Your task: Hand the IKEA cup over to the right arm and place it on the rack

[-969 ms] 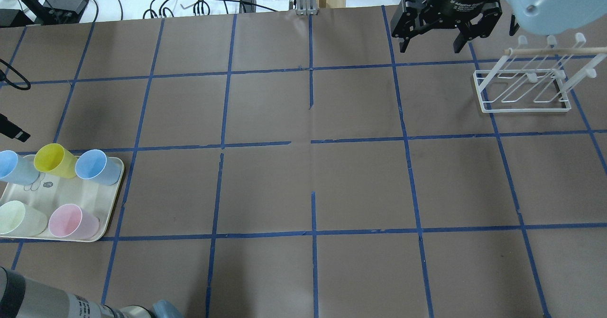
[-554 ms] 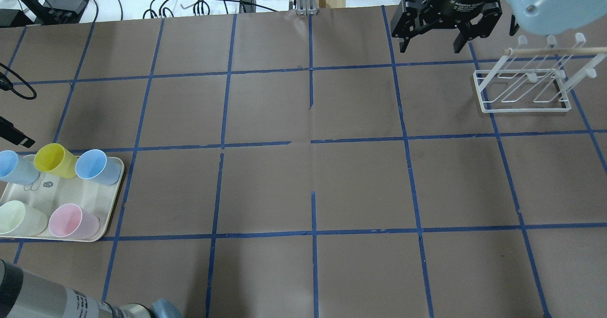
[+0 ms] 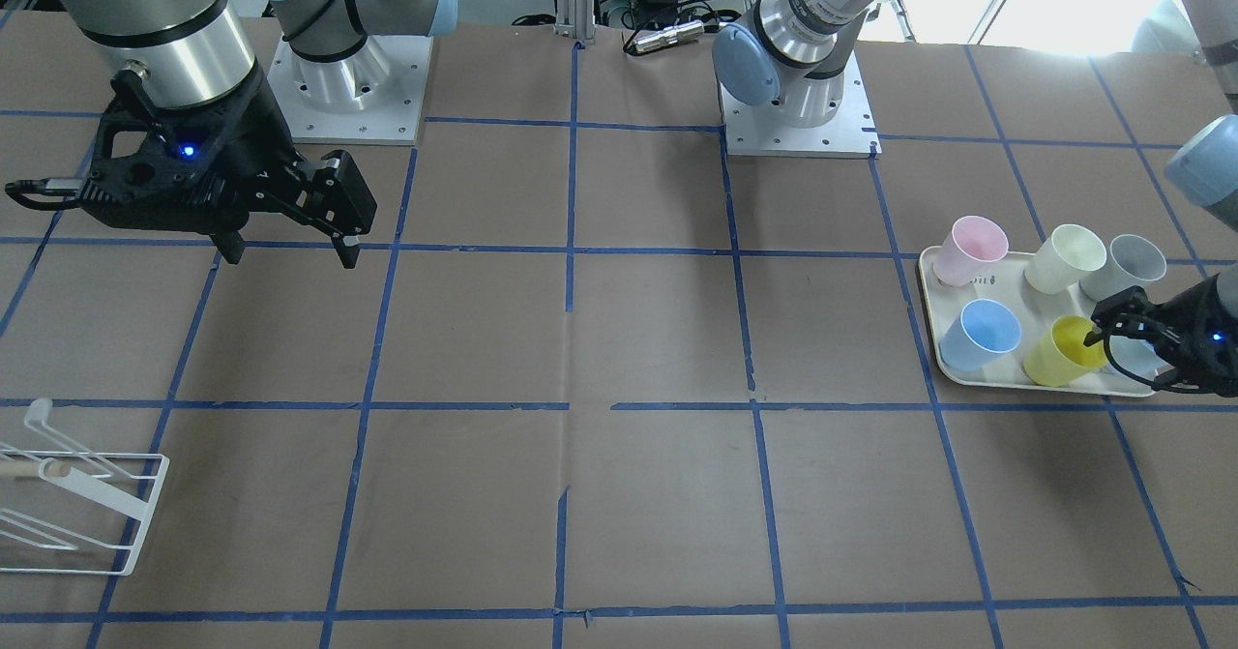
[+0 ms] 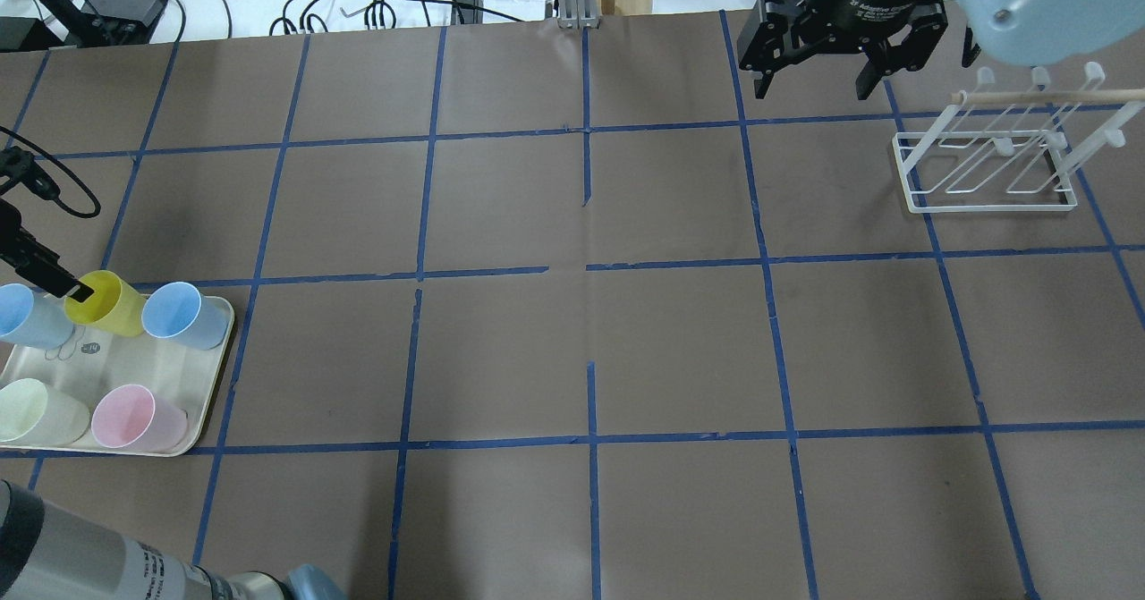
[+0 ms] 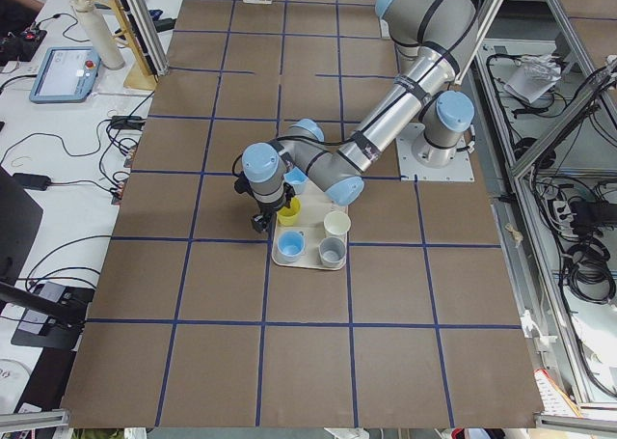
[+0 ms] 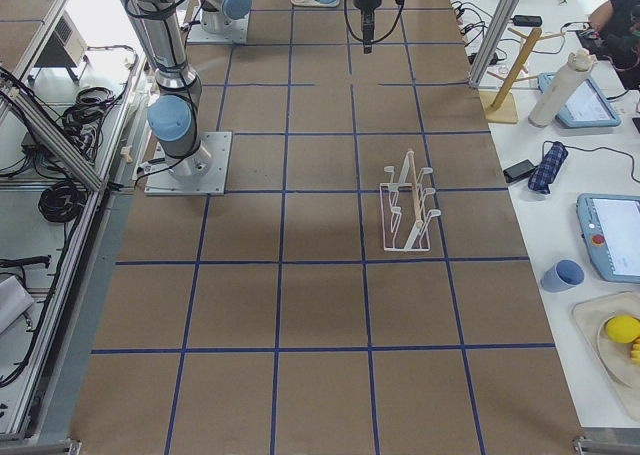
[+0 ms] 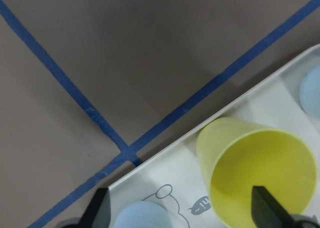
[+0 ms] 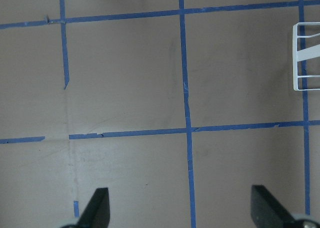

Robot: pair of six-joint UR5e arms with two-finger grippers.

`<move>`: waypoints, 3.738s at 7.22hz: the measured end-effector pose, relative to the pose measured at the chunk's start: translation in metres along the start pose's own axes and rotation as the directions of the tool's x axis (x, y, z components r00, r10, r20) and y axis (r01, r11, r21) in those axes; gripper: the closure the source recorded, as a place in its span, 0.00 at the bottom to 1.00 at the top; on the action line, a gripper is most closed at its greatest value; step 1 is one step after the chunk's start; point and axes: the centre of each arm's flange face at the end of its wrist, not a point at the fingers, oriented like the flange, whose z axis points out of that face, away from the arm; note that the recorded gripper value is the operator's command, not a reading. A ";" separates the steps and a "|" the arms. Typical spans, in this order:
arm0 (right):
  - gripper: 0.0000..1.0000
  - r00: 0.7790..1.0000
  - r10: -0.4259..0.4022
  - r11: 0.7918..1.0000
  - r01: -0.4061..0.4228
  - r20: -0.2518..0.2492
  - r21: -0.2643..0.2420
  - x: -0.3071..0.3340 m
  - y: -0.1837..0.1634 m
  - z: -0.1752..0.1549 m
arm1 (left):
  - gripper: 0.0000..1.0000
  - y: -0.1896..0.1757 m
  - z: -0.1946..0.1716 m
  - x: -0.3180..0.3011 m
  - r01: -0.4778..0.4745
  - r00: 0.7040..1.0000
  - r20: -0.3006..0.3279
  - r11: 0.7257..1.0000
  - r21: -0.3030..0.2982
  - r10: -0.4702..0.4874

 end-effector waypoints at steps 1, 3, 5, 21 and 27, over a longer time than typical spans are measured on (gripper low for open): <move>0.00 1.000 0.000 1.000 0.000 0.000 0.000 0.000 0.000 0.000 | 0.36 0.000 0.003 0.001 0.017 1.000 0.002 1.000 -0.001 -0.017; 0.00 1.000 0.001 1.000 -0.001 0.000 -0.001 0.000 0.000 0.000 | 0.80 -0.001 0.004 0.004 0.037 0.999 -0.003 0.999 -0.004 -0.037; 0.00 1.000 0.002 1.000 -0.002 0.000 0.001 0.001 0.000 0.000 | 1.00 -0.002 0.004 0.010 0.068 0.997 -0.041 0.998 -0.012 -0.068; 0.00 0.945 0.258 0.964 -0.239 0.202 -0.117 0.108 0.008 -0.036 | 1.00 -0.222 -0.160 0.237 0.445 0.462 -0.871 0.893 0.066 -0.166; 0.00 0.664 0.666 0.710 -0.423 0.341 -0.563 0.116 0.069 -0.056 | 1.00 -0.314 -0.116 0.440 0.640 -0.029 -0.997 0.765 -0.079 -0.078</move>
